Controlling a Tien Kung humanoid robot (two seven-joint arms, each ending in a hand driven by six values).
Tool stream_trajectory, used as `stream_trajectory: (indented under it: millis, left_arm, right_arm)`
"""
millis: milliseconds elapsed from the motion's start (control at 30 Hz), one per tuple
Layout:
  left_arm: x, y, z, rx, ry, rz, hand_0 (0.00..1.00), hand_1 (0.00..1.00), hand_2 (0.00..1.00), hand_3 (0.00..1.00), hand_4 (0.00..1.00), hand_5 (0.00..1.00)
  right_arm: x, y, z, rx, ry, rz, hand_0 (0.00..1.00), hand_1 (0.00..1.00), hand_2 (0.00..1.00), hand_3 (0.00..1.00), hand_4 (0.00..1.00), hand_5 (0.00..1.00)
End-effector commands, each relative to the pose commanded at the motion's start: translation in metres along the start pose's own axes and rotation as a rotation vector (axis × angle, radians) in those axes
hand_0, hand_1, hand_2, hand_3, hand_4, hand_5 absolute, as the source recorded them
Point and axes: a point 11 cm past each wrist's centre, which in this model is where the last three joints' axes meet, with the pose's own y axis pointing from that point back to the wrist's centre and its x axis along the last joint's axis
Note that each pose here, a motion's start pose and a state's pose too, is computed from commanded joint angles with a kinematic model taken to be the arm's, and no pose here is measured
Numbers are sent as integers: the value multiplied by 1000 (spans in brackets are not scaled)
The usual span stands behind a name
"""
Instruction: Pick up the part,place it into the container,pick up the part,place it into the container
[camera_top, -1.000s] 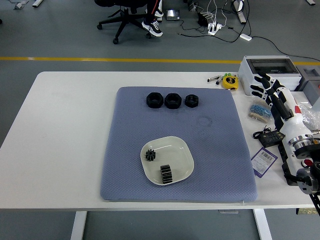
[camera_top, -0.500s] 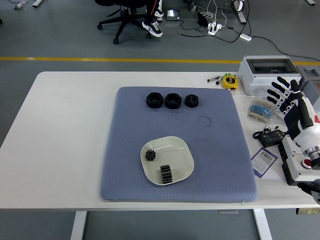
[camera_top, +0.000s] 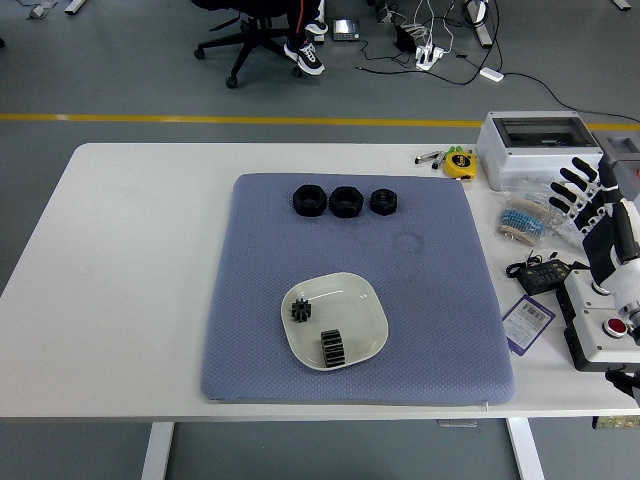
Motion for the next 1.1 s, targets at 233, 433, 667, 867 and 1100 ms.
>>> stream_trajectory:
  millis: [233, 433, 667, 867, 1100]
  left_arm:
    - [1, 0, -4, 5, 3, 1, 696, 661, 689, 567, 640, 587]
    - [2, 0, -7, 12, -1, 4, 697, 661, 689, 567, 640, 586]
    - [2, -1, -10, 19, -9, 5, 697, 660, 689, 567, 640, 586]
    - [3, -1, -11, 19, -14, 3, 697, 660, 687, 567, 640, 586]
    - [2, -1, -9, 13, -6, 1, 697, 659, 685, 567, 639, 585]
  right_arm:
    - [-2, 3, 7, -28, 11, -20, 788, 779, 864, 866, 998, 913]
    - [-2, 5, 12, -45, 12, -26, 776, 772, 866, 859, 998, 913]
    - [-2, 6, 13, -50, 12, -27, 745, 750, 866, 858, 998, 911]
    - [-1, 7, 16, -62, 15, -31, 678, 696, 832, 860, 998, 913]
    - [-1, 7, 16, -66, 14, -34, 660, 674, 816, 872, 998, 912]
